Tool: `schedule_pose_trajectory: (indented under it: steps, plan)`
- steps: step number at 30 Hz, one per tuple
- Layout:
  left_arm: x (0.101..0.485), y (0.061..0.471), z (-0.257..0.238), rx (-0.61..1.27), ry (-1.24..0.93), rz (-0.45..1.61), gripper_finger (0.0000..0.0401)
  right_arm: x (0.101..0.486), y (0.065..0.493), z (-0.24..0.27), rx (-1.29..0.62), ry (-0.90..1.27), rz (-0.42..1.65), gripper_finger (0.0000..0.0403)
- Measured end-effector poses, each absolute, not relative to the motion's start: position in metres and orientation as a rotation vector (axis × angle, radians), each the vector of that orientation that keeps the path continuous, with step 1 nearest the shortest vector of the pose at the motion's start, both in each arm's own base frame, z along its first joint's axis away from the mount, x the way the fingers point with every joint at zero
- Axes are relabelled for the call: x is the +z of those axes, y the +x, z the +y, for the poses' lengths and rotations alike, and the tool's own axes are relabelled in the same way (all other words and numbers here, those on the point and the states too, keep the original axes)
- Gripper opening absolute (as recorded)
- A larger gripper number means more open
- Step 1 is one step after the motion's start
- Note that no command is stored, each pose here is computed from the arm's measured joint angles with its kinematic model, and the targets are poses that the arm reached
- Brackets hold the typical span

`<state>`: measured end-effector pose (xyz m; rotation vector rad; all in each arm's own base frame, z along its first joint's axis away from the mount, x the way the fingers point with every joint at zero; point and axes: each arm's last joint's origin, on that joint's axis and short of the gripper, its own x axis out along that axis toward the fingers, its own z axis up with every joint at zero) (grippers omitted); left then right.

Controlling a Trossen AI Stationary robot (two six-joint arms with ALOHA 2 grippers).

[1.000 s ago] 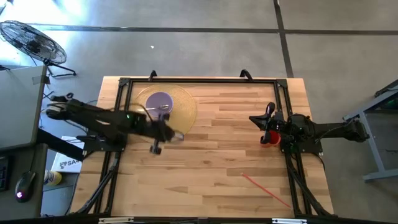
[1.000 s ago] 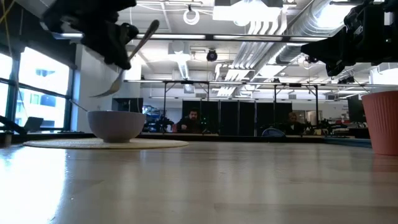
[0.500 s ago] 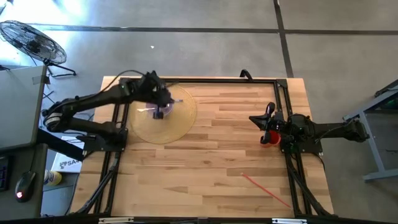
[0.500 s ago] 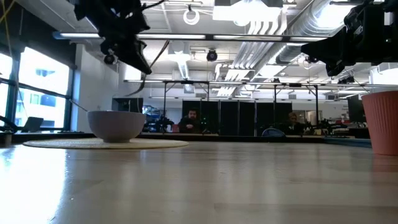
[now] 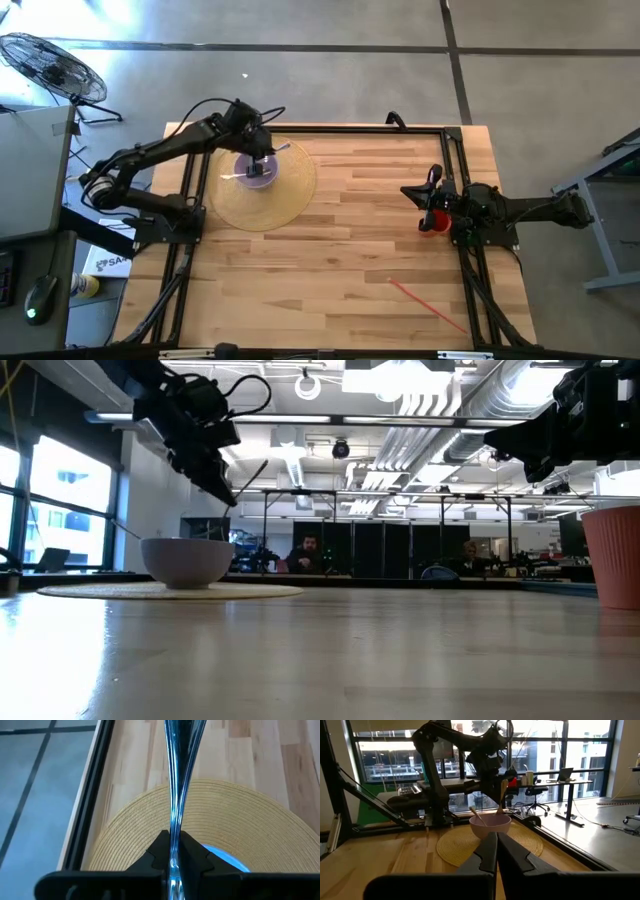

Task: Pick & Place Utensil
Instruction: Put the silver fork into the purple bowl

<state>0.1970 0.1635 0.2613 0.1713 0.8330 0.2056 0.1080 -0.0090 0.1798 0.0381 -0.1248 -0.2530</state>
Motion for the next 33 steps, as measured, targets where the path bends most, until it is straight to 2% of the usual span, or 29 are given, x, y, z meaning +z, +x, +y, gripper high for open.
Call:
schedule_pose_trajectory:
  steps: [14,33]
  plan:
    - [0.240,0.194,0.168,0.203,0.117,0.890,0.0014,0.180,0.108,-0.009,-0.253,0.038,-0.125,0.0004]
    - [0.207,0.187,0.163,0.292,0.059,0.919,0.0014,0.180,0.108,-0.009,-0.253,0.038,-0.125,0.0001]
